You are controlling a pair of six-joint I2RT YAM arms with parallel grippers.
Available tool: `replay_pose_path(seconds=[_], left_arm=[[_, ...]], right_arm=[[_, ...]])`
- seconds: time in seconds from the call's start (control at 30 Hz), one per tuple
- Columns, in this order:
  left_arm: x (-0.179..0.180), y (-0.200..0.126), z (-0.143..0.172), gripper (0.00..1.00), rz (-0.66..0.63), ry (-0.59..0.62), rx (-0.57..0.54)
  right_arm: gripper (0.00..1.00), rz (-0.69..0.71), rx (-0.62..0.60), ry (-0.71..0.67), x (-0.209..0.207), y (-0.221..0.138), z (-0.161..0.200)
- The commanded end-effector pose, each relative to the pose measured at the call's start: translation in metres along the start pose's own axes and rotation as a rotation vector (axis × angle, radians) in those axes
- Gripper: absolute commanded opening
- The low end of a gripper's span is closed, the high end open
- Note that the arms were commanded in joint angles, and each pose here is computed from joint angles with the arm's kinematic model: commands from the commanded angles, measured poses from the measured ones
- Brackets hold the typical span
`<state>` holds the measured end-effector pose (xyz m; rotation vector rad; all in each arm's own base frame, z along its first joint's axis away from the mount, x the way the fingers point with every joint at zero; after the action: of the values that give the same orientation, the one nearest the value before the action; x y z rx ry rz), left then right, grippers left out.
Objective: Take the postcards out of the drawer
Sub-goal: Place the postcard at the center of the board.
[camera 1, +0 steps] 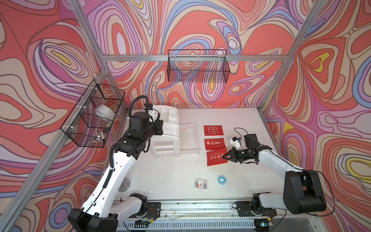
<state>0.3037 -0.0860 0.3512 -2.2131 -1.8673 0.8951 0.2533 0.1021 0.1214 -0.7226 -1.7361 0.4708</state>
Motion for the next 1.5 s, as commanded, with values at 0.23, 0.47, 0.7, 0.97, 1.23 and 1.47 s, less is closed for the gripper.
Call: replay_pose_path(seconds=[0.23, 0.47, 0.7, 0.97, 1.23, 1.47], left_arm=[[0.013, -0.003, 0.004, 0.35, -0.023, 0.007, 0.012], [0.017, -0.005, 0.004, 0.35, -0.034, 0.004, 0.011], [0.018, -0.005, 0.003, 0.35, -0.035, 0.000, 0.010], [0.021, -0.007, 0.004, 0.35, -0.050, 0.000, 0.015], [0.023, -0.008, 0.003, 0.35, -0.057, 0.000, 0.016], [0.024, -0.008, 0.002, 0.35, -0.065, 0.001, 0.017]], right_arm=[[0.06, 0.079, 0.005, 0.048, -0.022, 0.010, -0.003], [0.15, 0.134, 0.018, 0.067, -0.032, 0.013, -0.005], [0.20, 0.202, 0.029, 0.082, -0.041, 0.014, -0.007], [0.29, 0.244, 0.048, 0.093, -0.051, 0.018, -0.008], [0.34, 0.283, 0.062, 0.102, -0.058, 0.019, -0.010], [0.40, 0.322, 0.066, 0.106, -0.062, 0.018, -0.011]])
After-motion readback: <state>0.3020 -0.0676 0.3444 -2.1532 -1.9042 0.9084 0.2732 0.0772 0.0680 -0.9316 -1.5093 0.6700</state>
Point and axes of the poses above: each gripper's point midway between its finger pads, its own y axis out along the fingers, its own x axis along the line the jaws close on, z = x × y, the point moved 5 cm from there along -y, back along the fingers, and after that the axes turned 10 degrees about -y, right-handed, at the moved point
